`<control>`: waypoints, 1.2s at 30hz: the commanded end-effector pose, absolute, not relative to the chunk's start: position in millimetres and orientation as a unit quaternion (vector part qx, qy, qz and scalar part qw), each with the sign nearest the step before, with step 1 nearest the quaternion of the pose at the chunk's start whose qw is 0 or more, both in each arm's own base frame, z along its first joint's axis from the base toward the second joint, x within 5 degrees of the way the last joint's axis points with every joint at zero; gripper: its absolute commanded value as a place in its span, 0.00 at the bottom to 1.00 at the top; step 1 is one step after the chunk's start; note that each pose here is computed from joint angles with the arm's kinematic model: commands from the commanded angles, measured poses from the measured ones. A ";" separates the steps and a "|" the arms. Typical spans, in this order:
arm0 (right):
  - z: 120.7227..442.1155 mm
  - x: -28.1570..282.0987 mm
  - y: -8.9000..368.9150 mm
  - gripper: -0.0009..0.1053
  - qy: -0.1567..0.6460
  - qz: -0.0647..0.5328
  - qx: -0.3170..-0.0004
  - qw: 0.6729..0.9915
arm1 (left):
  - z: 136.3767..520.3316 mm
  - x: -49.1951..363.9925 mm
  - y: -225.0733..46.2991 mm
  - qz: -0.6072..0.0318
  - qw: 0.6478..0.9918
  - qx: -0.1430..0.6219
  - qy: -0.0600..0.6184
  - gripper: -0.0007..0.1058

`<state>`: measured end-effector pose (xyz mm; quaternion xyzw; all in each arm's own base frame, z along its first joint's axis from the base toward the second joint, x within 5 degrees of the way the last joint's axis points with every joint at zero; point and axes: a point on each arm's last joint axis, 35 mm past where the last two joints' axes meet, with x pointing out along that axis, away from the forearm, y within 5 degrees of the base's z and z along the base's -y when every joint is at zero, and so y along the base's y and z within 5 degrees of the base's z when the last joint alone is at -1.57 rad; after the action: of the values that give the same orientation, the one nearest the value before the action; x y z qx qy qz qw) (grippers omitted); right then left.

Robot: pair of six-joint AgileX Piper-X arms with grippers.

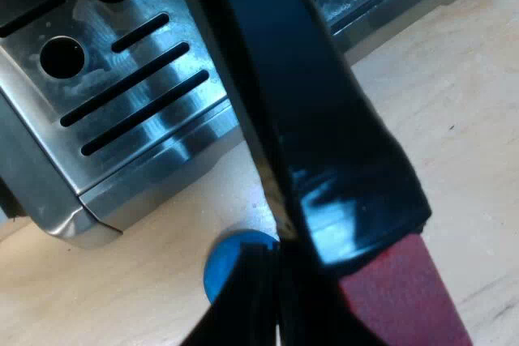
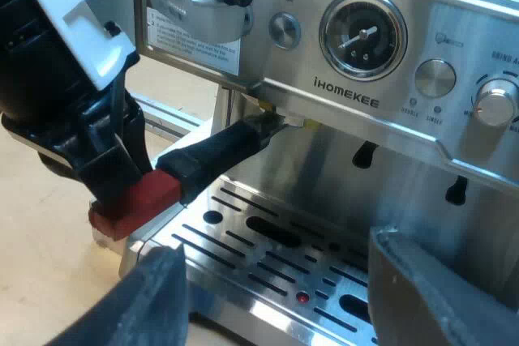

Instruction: Put the handle in the coffee machine

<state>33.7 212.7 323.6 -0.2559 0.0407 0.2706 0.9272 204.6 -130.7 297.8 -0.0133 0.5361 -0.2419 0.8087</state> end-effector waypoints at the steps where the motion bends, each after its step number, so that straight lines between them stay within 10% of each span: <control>1: 325.4 33.3 211.9 0.50 0.041 0.279 -0.255 0.925 | 327.9 205.0 -157.2 -0.402 0.791 -0.077 0.454 0.01; 36: 322.2 30.3 208.5 0.56 0.077 0.337 -0.220 0.912 | 342.6 177.6 -133.2 -0.361 0.825 0.017 0.435 0.01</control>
<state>30.5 210.6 318.7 -0.2250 0.0795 0.3353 0.9114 178.1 -135.1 340.6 0.0147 0.4379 -0.3610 0.8232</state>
